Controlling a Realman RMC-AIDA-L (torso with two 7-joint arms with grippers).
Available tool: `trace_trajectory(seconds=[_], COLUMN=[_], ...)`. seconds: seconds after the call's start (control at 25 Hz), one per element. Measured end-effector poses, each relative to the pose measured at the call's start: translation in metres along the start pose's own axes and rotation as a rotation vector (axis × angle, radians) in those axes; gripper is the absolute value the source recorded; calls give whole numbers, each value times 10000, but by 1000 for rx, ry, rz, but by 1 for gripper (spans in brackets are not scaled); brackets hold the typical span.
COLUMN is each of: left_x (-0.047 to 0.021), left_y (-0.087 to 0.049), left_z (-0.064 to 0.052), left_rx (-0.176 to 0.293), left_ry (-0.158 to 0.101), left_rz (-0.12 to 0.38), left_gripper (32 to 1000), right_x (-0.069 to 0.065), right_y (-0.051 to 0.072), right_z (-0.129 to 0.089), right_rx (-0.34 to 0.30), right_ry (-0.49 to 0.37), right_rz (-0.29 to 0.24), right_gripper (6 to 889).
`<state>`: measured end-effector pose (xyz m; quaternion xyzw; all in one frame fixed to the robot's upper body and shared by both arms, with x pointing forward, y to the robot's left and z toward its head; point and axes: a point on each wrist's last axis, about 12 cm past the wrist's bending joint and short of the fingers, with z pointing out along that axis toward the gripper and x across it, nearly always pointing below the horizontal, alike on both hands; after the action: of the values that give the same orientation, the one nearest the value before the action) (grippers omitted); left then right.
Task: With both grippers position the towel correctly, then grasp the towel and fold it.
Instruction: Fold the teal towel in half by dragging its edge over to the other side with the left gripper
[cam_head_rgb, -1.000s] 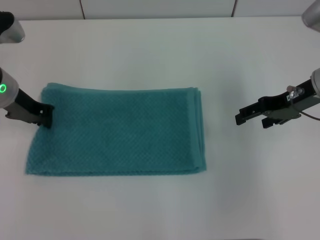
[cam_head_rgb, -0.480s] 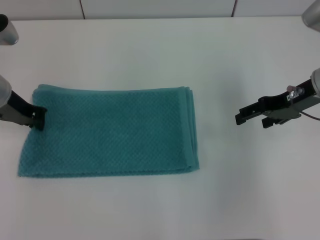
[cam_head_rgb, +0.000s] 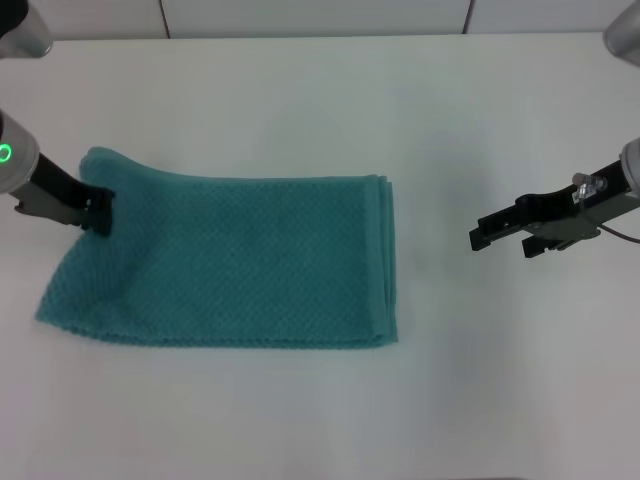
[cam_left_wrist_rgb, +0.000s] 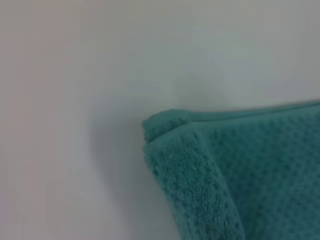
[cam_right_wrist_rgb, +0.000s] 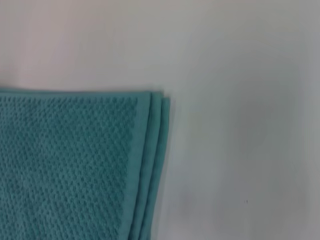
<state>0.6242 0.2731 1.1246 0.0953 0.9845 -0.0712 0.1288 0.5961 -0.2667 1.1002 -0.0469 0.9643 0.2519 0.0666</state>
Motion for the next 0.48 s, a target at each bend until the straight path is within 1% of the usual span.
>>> trace_trajectory(seconds=[0.12, 0.16, 0.24, 0.32, 0.44, 0.48], left_x=[-29, -32, -25, -32, -50, -67], left_y=[-112, -152, -223, -285, -406, -460], left_z=[-100, -119, -128, -136, -143, -148], left_rx=[31, 51, 103, 147, 190, 204], left_ry=[-9, -7, 2, 5, 17, 18], left_rz=[18, 19, 10, 2, 17, 27], left_gripper=[87, 87, 87, 87, 87, 87], right_x=[-2, -4, -6, -3, -4, -5], right_y=[-7, -9, -15, -22, -25, -26], right_z=[-2, -4, 0, 5, 4, 3], right_rx=[-6, -7, -7, -6, -5, -5], right_ry=[-1, -3, -6, -7, -7, -8], right_rz=[4, 5, 8, 11, 11, 11], right_gripper=[881, 881, 881, 881, 881, 881])
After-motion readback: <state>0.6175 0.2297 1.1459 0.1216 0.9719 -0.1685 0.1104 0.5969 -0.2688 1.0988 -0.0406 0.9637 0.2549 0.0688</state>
